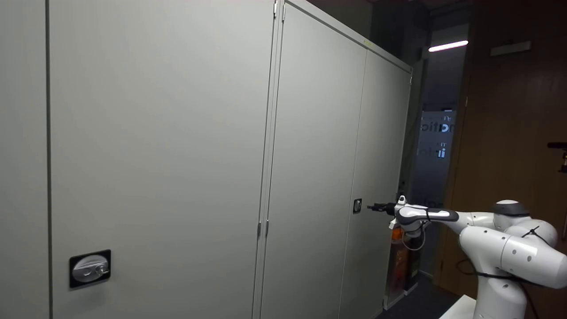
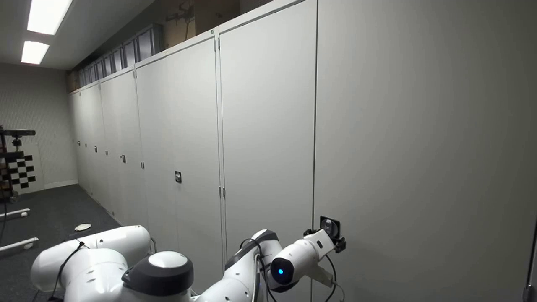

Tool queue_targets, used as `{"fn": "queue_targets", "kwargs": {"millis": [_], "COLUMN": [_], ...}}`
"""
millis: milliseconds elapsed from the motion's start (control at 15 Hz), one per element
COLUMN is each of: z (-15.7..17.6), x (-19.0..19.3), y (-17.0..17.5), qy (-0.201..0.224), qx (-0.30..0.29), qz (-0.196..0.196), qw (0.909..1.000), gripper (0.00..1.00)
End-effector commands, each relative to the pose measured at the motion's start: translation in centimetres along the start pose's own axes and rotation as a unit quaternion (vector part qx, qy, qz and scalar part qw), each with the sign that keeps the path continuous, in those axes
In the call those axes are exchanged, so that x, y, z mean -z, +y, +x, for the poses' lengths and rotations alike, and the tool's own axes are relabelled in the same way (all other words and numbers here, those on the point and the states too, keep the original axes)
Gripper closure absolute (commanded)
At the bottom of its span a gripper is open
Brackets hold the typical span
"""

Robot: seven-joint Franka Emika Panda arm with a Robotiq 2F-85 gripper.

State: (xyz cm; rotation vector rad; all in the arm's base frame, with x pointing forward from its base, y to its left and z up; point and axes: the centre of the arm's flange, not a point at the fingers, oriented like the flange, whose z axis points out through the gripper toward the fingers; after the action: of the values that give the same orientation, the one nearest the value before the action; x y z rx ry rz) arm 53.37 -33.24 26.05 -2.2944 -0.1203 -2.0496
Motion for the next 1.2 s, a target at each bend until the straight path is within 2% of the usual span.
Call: {"fn": "queue_targets", "kwargs": {"millis": [0, 400, 600, 867, 933, 1000, 1133], "z": [-0.3, 0.1, 0.2, 0.6, 0.7, 0.8, 0.7], "x": [-1.3, -2.5, -3.1, -4.0, -4.2, -4.4, -4.7], "y": [-5.1, -6.1, -6.2, -6.7, -6.8, -6.9, -7.1], "qy": [-0.008, -0.004, -0.017, -0.009, -0.007, -0.007, -0.007], "qx": [-0.02, -0.027, -0.034, -0.039, -0.038, -0.037, -0.033], "qz": [-0.009, -0.002, 0.002, -0.001, -0.001, 0.0, 0.001], "qw": [0.9997, 0.9996, 0.9993, 0.9992, 0.9993, 0.9993, 0.9994], "gripper": [0.0, 0.0, 0.0, 0.0, 0.02, 0.12, 0.24]}}
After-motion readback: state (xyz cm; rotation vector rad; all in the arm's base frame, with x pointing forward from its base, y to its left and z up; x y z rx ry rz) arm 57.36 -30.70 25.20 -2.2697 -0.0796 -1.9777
